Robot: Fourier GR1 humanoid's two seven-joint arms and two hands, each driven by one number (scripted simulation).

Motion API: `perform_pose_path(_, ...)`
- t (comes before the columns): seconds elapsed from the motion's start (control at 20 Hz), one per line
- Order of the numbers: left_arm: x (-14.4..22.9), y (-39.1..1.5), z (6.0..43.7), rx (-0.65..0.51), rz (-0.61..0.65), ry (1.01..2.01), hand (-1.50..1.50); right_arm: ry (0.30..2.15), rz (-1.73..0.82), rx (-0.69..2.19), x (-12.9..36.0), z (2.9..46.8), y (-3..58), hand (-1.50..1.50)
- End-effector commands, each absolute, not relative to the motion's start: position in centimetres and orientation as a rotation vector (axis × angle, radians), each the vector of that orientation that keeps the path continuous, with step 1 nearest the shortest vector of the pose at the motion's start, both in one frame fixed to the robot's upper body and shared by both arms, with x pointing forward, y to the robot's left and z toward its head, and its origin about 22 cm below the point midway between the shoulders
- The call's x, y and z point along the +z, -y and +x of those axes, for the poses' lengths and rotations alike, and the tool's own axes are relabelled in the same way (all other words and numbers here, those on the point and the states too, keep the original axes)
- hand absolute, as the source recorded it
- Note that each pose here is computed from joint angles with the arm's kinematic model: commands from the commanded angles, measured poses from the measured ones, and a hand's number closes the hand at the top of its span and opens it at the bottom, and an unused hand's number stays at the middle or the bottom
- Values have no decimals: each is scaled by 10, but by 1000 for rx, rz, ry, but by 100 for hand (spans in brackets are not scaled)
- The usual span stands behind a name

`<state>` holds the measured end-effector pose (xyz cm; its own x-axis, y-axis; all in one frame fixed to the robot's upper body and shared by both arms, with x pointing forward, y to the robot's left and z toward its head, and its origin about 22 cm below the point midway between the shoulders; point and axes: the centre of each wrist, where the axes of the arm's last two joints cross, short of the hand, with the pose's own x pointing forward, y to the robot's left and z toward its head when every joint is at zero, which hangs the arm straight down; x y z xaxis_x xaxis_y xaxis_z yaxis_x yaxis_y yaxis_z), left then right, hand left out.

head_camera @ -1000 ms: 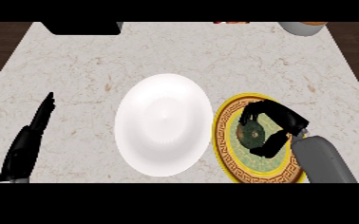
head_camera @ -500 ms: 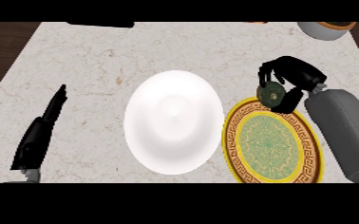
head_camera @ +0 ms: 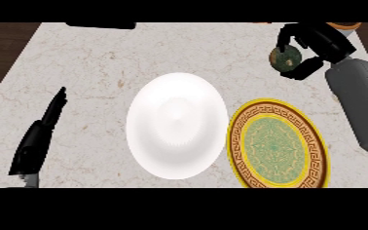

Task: Pick the squash from the plate and place it in the plate

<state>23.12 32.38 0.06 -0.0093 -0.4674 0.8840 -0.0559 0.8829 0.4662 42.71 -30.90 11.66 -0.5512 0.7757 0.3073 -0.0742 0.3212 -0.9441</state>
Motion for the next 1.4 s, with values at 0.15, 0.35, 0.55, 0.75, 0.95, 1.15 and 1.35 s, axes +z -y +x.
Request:
perform_pose_path(0.15, -8, -320, 216, -315, 431, 1535, 0, 2154, -360, 1235, 150, 444, 298, 150)
perform_pose_path(0.35, -2, -329, 225, -300, 476, 1516, 0, 2184, -130, 1296, 160, 448, 273, 150)
perform_pose_path(0.55, 3, -337, 212, -318, 481, 1519, 0, 2190, -46, 1354, 183, 444, 255, 150)
perform_pose_path(0.75, -2, -348, 236, -269, 475, 1506, 0, 2194, 64, 1344, 180, 433, 184, 150)
perform_pose_path(0.95, 3, -350, 210, -286, 492, 1508, 0, 2152, 107, 1334, 185, 407, 144, 150)
perform_pose_path(1.15, -21, -344, 205, -281, 493, 1507, 0, 2081, 100, 1419, 182, 381, 105, 150)
perform_pose_path(1.35, -10, -331, 207, -290, 484, 1505, 0, 1989, 96, 1514, 165, 356, 62, 150)
